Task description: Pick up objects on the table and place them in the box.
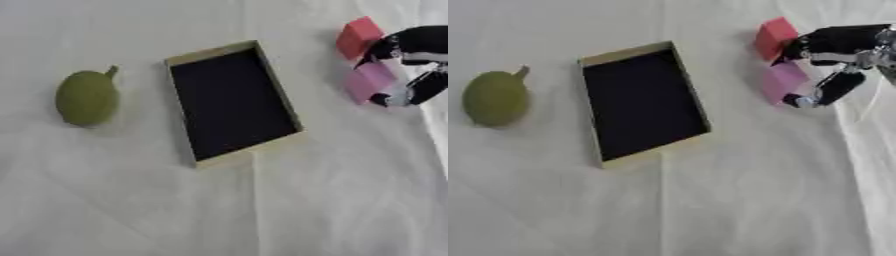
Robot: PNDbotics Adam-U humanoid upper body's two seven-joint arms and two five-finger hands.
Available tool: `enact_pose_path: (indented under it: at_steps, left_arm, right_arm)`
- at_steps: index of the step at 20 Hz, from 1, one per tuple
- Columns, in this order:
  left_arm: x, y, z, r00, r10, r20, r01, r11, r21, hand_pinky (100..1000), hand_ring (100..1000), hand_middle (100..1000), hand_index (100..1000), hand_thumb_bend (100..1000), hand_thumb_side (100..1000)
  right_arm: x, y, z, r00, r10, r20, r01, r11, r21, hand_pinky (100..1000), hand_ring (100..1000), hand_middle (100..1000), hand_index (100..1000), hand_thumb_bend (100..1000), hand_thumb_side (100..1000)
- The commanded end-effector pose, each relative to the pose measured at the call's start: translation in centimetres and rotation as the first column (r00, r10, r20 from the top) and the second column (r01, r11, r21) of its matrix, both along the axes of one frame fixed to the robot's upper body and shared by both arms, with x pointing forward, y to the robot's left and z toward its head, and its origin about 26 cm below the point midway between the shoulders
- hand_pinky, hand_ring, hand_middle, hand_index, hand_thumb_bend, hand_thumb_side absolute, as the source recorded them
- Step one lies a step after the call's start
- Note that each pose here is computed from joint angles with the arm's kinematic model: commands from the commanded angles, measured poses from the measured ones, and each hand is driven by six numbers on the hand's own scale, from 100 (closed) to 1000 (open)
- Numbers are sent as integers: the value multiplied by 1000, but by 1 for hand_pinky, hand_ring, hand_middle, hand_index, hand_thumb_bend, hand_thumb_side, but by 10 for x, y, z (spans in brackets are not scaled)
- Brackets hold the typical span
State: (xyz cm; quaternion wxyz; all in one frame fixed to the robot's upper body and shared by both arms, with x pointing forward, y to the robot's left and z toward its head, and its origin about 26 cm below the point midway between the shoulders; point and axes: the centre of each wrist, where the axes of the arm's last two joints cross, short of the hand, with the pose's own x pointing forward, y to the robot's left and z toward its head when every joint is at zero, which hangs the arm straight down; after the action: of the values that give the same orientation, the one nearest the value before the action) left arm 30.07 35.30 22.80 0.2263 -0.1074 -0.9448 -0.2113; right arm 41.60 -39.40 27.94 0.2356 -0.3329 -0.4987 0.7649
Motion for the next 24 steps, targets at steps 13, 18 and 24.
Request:
enact_pose_path:
  at_steps: [13,18,24]
  left_arm:
    - [-3,2,9,1000,3,12,-3,1000,26,739,790,717,792,100,672]
    - [-4,1,9,1000,2,8,-3,1000,23,738,790,718,791,100,672]
    - [-5,-2,9,1000,-7,1,7,1000,21,739,790,718,791,100,672]
  right_arm:
    - [-15,-1,34,995,99,20,-98,994,-49,838,818,628,796,100,505]
    - [-39,34,68,953,264,148,-267,964,0,813,773,618,779,100,450]
    - [-55,100,91,868,459,187,-464,885,-17,799,753,615,778,100,433]
